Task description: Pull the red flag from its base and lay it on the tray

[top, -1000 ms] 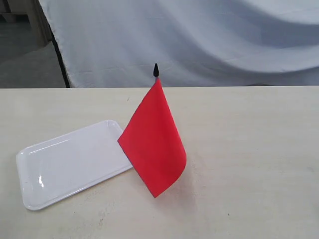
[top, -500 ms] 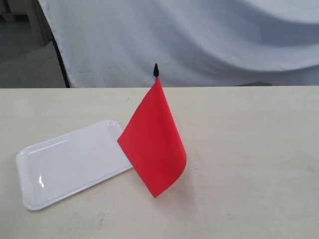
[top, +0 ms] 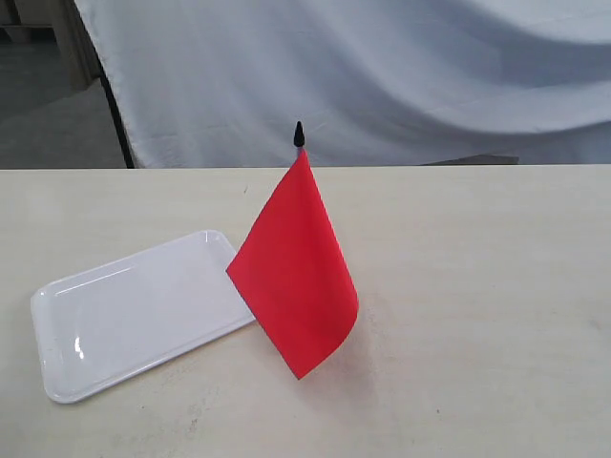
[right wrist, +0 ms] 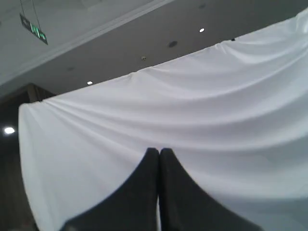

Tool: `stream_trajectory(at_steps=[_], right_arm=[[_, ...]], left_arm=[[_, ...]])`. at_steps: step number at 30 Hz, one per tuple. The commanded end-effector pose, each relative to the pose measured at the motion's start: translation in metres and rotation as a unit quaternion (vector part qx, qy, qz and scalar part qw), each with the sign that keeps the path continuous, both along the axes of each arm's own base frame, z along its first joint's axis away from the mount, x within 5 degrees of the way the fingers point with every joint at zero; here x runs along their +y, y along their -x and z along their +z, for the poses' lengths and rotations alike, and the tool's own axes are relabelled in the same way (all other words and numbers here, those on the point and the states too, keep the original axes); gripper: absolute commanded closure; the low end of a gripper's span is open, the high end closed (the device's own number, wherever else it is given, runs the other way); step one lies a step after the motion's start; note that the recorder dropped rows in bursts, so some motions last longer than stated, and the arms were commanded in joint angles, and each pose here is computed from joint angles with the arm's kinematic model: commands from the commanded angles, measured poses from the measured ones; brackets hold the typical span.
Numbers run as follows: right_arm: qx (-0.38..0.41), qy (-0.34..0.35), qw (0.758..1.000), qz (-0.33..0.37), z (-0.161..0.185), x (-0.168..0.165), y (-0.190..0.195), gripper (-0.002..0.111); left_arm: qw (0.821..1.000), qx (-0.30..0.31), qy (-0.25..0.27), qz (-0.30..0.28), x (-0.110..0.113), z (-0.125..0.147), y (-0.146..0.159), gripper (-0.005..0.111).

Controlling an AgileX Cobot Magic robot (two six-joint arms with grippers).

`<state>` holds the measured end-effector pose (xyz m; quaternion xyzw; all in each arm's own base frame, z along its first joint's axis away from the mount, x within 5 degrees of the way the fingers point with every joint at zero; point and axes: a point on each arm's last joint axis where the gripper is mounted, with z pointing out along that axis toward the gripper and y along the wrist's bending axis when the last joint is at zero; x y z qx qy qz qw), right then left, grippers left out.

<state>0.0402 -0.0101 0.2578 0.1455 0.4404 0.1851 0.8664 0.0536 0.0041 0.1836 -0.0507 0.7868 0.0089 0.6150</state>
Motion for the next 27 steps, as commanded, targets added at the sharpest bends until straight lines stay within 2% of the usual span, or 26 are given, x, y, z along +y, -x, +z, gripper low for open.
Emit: stream_trajectory(at_steps=[1, 5, 7, 11, 12, 16, 21, 25, 27], right_arm=[[-0.01, -0.078, 0.995, 0.058, 0.0, 0.0, 0.0, 0.109], [-0.015, -0.111, 0.99, 0.081, 0.0, 0.0, 0.001, 0.109], [-0.01, -0.105, 0.991, 0.079, 0.002, 0.001, -0.001, 0.109], [0.015, -0.03, 0.996, 0.077, 0.026, 0.009, -0.014, 0.109], [0.038, 0.014, 0.996, 0.08, 0.037, 0.015, -0.026, 0.109], [0.097, 0.119, 0.984, 0.09, 0.04, 0.028, -0.059, 0.109], [0.174, 0.236, 0.939, 0.179, 0.007, 0.052, -0.097, 0.109], [0.197, 0.281, 0.9, 0.268, -0.025, 0.069, -0.118, 0.109], [0.224, 0.316, 0.873, 0.297, -0.047, 0.075, -0.128, 0.109]], left_arm=[[1.0, -0.002, -0.002, 0.001, 0.0, 0.0, 0.0, 0.107], [1.0, -0.002, -0.002, 0.001, 0.0, 0.0, 0.0, 0.107], [1.0, -0.002, -0.002, 0.001, 0.0, 0.0, 0.0, 0.107], [1.0, -0.002, -0.002, 0.001, 0.0, 0.0, 0.0, 0.107], [1.0, -0.002, -0.002, 0.001, 0.0, 0.0, 0.0, 0.107], [1.0, -0.002, -0.002, 0.001, 0.0, 0.0, 0.0, 0.107], [1.0, -0.002, -0.002, 0.001, 0.0, 0.0, 0.0, 0.107], [1.0, -0.002, -0.002, 0.001, 0.0, 0.0, 0.0, 0.107], [1.0, -0.002, -0.002, 0.001, 0.0, 0.0, 0.0, 0.107]])
